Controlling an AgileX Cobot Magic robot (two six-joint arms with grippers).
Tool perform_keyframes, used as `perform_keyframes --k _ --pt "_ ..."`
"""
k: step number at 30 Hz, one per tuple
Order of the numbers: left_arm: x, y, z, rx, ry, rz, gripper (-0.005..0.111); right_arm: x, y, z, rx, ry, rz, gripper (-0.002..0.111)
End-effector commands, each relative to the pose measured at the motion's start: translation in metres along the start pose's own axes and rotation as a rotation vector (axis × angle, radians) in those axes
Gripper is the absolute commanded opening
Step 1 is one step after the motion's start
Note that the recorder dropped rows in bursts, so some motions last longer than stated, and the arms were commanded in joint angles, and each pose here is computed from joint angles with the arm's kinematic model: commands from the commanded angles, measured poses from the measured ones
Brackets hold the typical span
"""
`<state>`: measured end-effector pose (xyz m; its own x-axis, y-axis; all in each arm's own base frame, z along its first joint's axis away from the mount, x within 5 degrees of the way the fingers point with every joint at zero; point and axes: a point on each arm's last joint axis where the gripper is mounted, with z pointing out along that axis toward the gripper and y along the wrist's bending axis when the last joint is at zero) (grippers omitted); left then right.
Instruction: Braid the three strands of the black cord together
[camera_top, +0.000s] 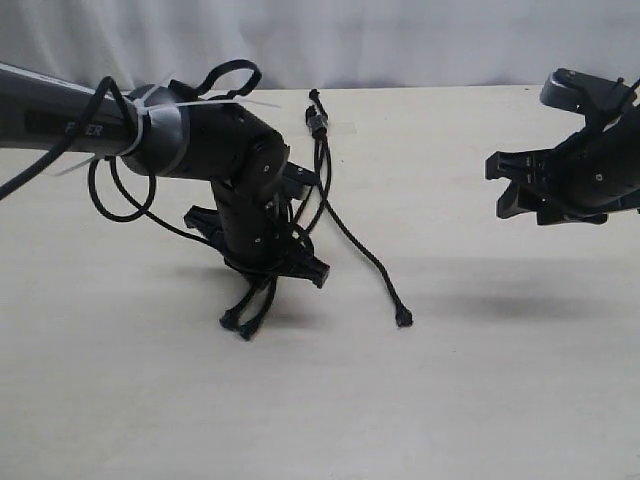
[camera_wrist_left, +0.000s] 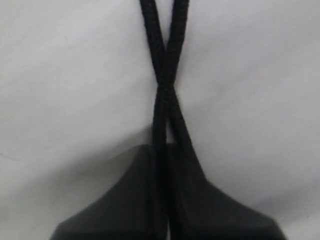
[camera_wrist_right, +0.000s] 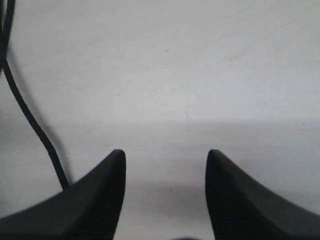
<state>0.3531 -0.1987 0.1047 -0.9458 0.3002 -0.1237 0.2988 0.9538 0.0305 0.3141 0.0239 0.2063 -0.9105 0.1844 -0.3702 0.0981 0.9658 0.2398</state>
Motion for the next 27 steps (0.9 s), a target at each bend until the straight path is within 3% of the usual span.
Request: perform_keyframes --k 1,5,10,15,23,27 --pt "0.001 -0.013 0.008 0.08 -0.043 -0.064 0.0 -0.001 0.001 -0.002 -0.015 -0.024 0.014 0.047" --pt "0.003 -0.034 0.011 0.165 -0.053 -0.123 0.0 -0.002 0.002 -0.002 -0.023 -0.03 0.027 0.047" --pt "0.005 -0.054 0.01 0.192 -0.088 -0.096 0.0 -0.002 0.002 -0.002 -0.023 -0.035 0.027 0.047" --pt "0.009 -0.048 0.0 0.16 -0.048 -0.066 0.0 -0.001 0.002 -0.002 -0.018 -0.029 0.0 0.048" --pt "0.004 -0.022 -0.048 0.13 -0.096 -0.069 0.0 -0.001 0.002 -0.002 -0.019 -0.02 -0.024 0.048" --pt "0.004 -0.017 -0.046 0.078 -0.095 -0.024 0.0 -0.001 0.002 -0.002 -0.018 -0.022 -0.034 0.048"
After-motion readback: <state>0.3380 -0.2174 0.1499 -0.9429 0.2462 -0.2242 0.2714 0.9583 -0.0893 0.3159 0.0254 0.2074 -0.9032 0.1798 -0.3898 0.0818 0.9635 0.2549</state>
